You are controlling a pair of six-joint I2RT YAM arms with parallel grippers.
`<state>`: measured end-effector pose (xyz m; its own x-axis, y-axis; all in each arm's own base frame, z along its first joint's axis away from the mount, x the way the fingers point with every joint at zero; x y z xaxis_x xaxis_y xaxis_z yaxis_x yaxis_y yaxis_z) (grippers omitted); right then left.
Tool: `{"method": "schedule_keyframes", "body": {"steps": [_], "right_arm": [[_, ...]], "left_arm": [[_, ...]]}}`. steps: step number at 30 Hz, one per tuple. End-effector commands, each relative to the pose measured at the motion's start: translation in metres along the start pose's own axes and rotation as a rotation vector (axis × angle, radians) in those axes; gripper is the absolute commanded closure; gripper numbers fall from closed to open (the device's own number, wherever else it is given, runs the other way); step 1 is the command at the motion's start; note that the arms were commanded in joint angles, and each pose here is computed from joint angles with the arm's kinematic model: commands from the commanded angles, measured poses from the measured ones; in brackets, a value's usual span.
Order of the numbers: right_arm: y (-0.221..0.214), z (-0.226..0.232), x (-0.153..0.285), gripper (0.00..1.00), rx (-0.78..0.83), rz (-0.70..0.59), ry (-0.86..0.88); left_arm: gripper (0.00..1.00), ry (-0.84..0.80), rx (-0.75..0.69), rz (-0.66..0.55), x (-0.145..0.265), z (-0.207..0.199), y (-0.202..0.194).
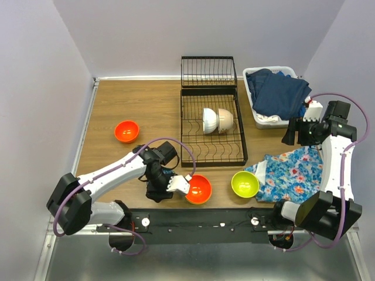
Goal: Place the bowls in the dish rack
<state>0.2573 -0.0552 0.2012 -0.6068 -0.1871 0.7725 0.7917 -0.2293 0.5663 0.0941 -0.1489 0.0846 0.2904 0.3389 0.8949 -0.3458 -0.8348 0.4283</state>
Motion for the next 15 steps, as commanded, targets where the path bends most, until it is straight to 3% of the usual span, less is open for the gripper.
{"method": "schedule_keyframes", "body": {"steps": [1,6,15], "right_arm": [[0.004,0.001,-0.003,0.22,-0.012,-0.010,0.026],[0.003,0.001,-0.004,0.22,-0.011,-0.009,0.029],[0.002,0.002,-0.005,0.22,-0.022,-0.011,0.034]], "left_arm": [[0.43,-0.168,-0.018,-0.076,0.014,-0.026,0.019],[0.54,-0.289,-0.006,-0.103,0.025,-0.038,0.029],[0.60,-0.230,0.002,-0.106,0.028,-0.021,0.037]]}}
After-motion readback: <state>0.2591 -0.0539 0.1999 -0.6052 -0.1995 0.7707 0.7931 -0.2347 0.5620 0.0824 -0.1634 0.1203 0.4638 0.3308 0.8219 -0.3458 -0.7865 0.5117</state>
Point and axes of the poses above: each gripper's point midway between its finger pads, its own x axis back along the fingers, its own z axis along the line the jaws close on, y = z × x, the point moved 2 cm from there along x, back along the fingers, and after that the axes turned 13 degrees about -x, right-handed, at the moved point
